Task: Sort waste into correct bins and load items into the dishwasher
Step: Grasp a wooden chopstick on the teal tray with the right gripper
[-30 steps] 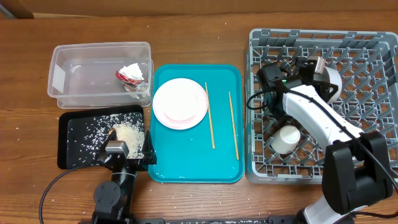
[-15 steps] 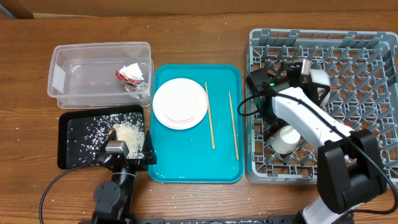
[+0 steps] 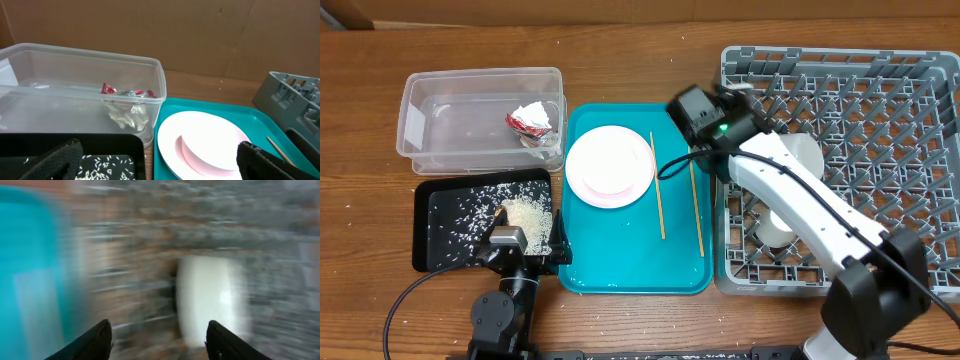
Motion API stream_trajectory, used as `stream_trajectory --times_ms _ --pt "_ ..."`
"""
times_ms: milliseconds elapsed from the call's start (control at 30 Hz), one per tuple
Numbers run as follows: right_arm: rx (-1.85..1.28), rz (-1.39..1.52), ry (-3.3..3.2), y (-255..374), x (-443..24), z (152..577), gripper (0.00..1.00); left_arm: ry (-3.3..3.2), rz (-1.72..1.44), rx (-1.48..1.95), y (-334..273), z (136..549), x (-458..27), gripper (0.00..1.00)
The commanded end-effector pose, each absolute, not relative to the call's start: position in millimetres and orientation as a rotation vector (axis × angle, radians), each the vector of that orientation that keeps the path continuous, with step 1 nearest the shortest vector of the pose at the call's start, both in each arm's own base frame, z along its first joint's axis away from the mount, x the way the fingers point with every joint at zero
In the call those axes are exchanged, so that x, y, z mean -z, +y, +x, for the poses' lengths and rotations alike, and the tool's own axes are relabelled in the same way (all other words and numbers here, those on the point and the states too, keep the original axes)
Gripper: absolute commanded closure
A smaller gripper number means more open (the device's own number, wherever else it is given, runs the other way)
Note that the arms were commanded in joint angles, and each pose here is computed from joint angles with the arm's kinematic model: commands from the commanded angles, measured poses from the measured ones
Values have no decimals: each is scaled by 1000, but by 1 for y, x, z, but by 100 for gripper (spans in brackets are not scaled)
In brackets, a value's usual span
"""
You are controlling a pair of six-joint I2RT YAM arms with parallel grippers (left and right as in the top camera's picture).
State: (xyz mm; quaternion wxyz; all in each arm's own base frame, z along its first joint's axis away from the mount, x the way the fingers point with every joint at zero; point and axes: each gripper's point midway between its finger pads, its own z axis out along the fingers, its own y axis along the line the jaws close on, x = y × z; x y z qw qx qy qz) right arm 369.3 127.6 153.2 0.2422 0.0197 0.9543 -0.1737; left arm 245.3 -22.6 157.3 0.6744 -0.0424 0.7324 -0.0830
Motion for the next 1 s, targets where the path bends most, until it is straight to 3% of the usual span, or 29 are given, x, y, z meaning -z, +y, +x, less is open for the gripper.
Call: stream_trajectory --times_ms 0,200,700,833,967 --pt "-178 -175 2796 214 -158 341 38 1638 -107 195 -22 245 -158 0" --pt "-429 -227 2939 246 -123 319 51 1638 -107 195 -22 245 -158 0" --pt "-451 -43 3217 246 -6 279 57 1638 -107 195 -22 245 -158 0" --pt "-453 -39 3270 248 10 272 64 1638 -107 195 -22 245 -158 0" --pt "-458 -44 3262 250 7 274 86 1638 -107 194 -21 245 -158 0"
